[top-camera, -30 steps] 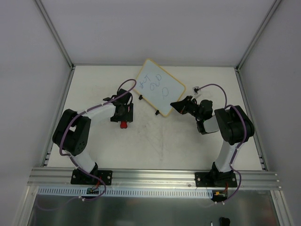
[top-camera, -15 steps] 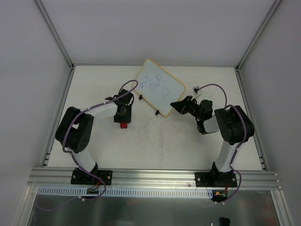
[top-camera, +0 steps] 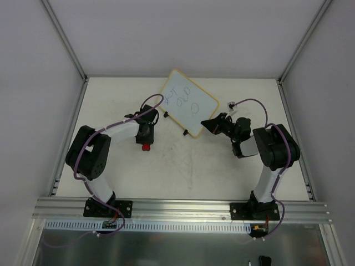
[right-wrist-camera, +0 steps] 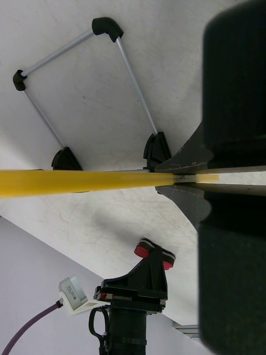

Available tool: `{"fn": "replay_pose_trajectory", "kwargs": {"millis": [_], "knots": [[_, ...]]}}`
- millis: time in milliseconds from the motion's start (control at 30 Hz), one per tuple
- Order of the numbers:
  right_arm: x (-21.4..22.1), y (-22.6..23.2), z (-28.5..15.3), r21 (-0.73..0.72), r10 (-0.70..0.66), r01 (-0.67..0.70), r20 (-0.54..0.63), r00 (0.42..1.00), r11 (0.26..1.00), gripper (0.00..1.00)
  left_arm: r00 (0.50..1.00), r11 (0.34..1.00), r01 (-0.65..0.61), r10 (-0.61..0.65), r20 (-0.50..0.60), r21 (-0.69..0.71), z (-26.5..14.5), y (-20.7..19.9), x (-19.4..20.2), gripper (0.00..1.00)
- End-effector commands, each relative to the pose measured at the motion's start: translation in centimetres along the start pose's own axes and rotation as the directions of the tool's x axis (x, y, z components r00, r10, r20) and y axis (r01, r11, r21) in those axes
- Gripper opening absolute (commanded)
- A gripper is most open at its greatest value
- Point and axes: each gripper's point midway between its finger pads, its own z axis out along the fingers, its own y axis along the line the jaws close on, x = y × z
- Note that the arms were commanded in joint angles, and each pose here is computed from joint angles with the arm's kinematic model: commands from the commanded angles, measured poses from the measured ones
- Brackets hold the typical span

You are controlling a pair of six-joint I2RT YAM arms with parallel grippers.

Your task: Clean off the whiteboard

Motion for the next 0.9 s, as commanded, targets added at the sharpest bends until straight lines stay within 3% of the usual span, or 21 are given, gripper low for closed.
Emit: {"fn": "replay_pose_trajectory", "kwargs": {"millis": [0,133,200,267,333,533,700,867], "knots": [[-3.8,1.0,0.3,-0.037,-0.097,0.102,0.128,0.987,0.994,0.0,0.993,0.999,0.031,-0.032,0.111,0.009,-3.0,-0.2,-3.0,0.31],[-3.8,1.0,0.4,-0.042,-0.095,0.101,0.126,0.988,0.994,0.0,0.978,0.995,0.026,-0.045,0.206,0.094,-5.3,-1.7,-5.8,0.29],[-3.7,1.0,0.4,-0.041,-0.094,0.1,0.125,0.988,0.994,0.0,0.967,0.992,0.015,-0.045,0.249,0.122,-6.4,-2.4,-7.7,0.17],[-3.8,1.0,0.4,-0.042,-0.089,0.095,0.125,0.988,0.995,0.0,0.956,0.99,0.008,-0.049,0.29,0.14,-7.3,-2.9,-9.5,0.16],[-3.8,1.0,0.4,-0.042,-0.088,0.094,0.125,0.988,0.995,0.0,0.949,0.987,0.002,-0.053,0.312,0.163,-7.5,-3.4,-10.7,0.0],[-3.5,0.6,0.5,-0.013,-0.077,0.079,0.107,0.991,0.997,0.0,0.911,0.956,-0.013,-0.109,0.397,0.293,-8.8,-4.4,-15.3,0.0],[-3.7,0.5,0.4,0.005,-0.078,0.078,0.103,0.992,0.997,0.0,0.863,0.953,-0.046,-0.113,0.493,0.299,-8.8,-4.3,-18.3,0.0],[-3.7,0.3,0.4,0.024,-0.077,0.075,0.092,0.993,0.997,0.0,0.845,0.921,-0.087,-0.133,0.518,0.38,-8.4,-4.7,-20.0,0.0]]}}
